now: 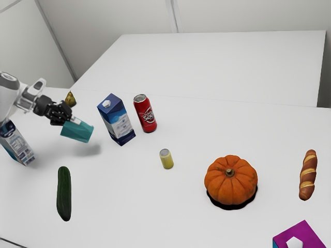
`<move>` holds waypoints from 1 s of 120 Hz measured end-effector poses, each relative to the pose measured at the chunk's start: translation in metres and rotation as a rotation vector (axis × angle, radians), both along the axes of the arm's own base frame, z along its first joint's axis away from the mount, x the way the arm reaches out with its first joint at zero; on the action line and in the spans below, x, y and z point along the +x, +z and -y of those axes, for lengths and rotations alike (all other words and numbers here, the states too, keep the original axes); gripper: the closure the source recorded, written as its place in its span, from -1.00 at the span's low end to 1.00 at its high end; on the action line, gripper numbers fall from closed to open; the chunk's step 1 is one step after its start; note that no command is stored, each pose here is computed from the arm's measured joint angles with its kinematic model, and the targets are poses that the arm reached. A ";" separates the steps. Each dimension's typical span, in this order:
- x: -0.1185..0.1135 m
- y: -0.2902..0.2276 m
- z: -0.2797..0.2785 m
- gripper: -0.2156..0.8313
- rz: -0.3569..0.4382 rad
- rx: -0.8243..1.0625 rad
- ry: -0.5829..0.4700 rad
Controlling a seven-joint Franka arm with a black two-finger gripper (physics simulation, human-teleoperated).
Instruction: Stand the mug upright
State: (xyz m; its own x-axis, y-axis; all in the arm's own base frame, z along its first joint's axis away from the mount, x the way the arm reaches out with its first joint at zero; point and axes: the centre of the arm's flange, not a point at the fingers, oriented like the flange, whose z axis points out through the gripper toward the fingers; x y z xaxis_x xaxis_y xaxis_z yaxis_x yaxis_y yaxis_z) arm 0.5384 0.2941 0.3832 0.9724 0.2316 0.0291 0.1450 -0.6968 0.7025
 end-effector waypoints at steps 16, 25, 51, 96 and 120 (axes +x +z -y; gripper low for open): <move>-0.010 0.025 0.030 0.90 -0.039 0.126 -0.090; -0.009 0.032 0.045 0.91 -0.058 0.206 -0.138; 0.000 0.024 0.095 0.91 -0.108 0.383 -0.250; -0.016 0.033 0.166 0.91 -0.117 0.552 -0.295; -0.012 0.027 0.213 0.90 -0.104 0.622 -0.336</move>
